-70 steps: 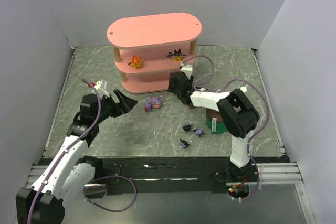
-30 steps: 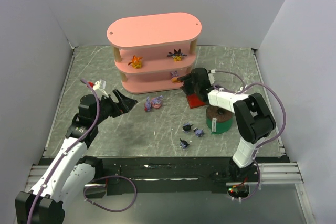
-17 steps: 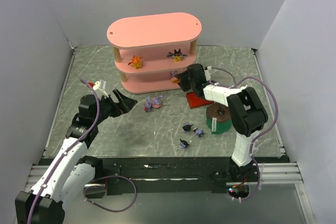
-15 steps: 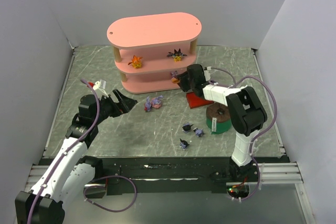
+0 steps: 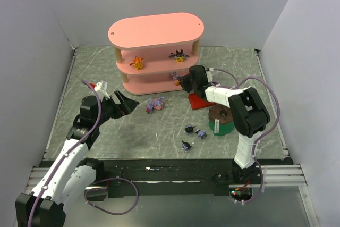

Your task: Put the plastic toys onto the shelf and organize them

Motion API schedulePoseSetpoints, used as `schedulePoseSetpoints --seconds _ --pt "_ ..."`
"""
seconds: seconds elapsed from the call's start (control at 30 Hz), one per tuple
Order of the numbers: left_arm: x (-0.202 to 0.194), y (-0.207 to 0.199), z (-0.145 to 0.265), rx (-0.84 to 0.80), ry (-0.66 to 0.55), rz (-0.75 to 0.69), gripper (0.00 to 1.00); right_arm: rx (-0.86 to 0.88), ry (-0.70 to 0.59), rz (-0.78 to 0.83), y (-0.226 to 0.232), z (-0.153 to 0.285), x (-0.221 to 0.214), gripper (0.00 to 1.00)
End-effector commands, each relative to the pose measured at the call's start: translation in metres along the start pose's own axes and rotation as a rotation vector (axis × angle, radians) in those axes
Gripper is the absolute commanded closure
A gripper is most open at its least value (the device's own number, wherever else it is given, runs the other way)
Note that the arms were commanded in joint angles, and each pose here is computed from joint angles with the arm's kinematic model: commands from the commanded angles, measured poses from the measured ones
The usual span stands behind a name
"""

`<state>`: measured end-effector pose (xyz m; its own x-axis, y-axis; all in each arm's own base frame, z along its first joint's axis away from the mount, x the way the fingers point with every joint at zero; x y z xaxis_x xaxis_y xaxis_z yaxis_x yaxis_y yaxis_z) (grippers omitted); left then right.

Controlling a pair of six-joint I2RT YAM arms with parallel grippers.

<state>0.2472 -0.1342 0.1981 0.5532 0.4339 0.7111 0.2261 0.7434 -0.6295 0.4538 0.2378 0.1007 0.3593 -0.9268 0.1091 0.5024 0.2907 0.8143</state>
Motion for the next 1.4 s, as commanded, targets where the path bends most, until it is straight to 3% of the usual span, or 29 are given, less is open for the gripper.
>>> schedulePoseSetpoints --seconds 0.0,0.13,1.07,1.37 --pt "0.006 -0.010 0.000 -0.040 -0.021 0.002 0.04 -0.031 -0.026 -0.016 -0.014 0.001 0.003 0.78" --pt "0.007 -0.010 0.000 -0.041 -0.022 0.001 0.04 -0.053 -0.026 -0.036 -0.024 0.002 0.002 1.00" --pt "0.005 -0.010 -0.001 -0.048 -0.018 0.004 0.04 -0.137 0.016 -0.063 -0.078 0.004 -0.010 1.00" --pt "0.004 -0.010 -0.001 -0.051 -0.016 0.005 0.04 -0.009 -0.014 -0.039 -0.079 -0.007 -0.012 1.00"
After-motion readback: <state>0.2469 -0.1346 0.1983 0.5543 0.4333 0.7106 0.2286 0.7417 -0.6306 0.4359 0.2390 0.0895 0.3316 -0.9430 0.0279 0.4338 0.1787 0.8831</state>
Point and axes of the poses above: each gripper's point midway between its finger pads, its own z axis back along the fingers, its own y axis along the line the jaws close on, x = y × z, the point moved 2 cm from there along z, back along the fingers, and after that the axes turned 5 degrees about -z, right-handed, at the moved point
